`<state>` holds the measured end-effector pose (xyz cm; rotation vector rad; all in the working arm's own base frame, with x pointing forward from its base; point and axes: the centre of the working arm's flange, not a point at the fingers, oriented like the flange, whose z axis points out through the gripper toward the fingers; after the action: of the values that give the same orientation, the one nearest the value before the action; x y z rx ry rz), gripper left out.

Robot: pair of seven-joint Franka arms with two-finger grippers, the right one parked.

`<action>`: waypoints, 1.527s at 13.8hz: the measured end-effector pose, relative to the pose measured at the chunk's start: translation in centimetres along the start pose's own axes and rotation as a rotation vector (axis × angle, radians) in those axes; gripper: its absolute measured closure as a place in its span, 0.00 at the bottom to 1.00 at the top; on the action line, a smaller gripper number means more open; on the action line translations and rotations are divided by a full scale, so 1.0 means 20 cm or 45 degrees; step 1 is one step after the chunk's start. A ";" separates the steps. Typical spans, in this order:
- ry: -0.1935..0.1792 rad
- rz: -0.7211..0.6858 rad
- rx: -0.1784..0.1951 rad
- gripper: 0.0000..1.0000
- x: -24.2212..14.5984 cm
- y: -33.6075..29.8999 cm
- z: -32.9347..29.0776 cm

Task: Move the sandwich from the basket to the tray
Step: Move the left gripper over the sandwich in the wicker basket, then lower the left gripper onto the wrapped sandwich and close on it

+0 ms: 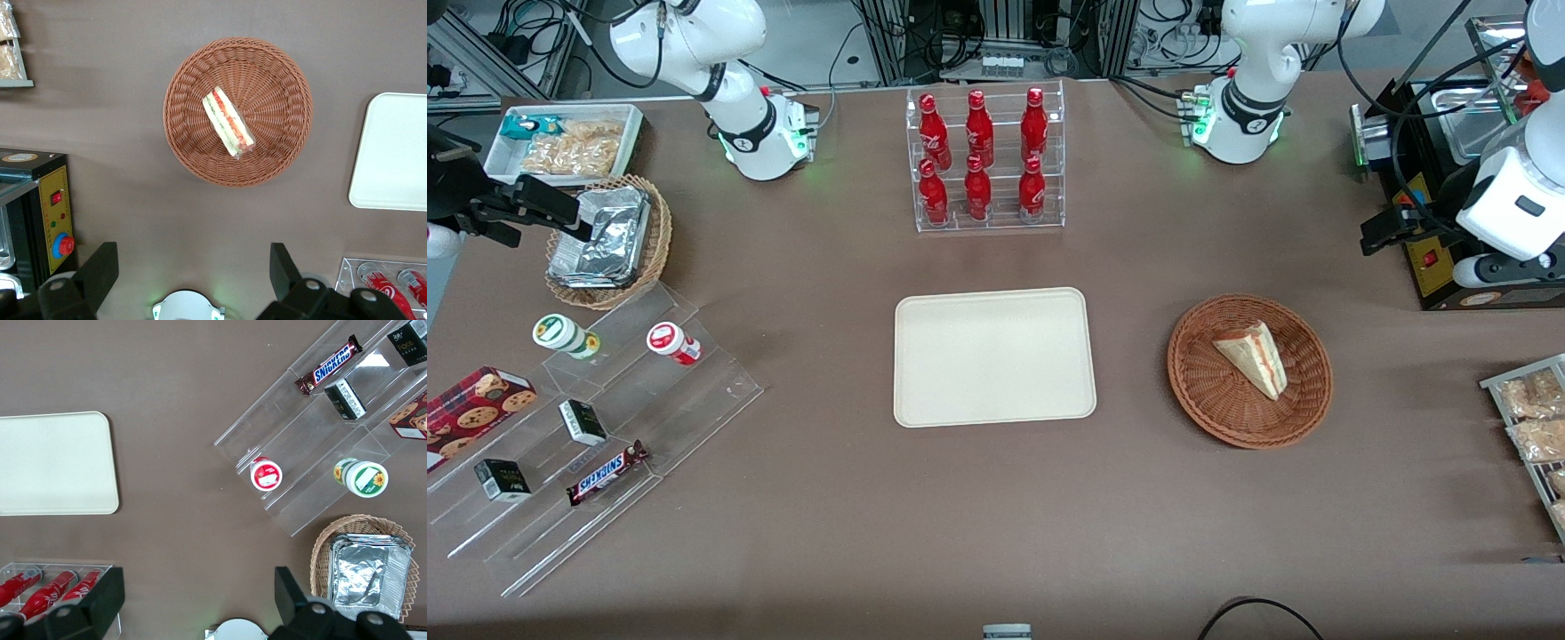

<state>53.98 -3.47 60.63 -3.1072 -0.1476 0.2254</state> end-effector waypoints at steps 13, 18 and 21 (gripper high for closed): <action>-0.079 0.017 0.011 0.00 0.20 0.07 0.85; 0.018 -0.016 -0.006 0.00 0.17 0.07 1.22; 0.059 -0.266 -0.018 0.00 0.12 0.11 1.37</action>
<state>52.49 -4.96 33.10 -3.0768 -0.4708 0.1475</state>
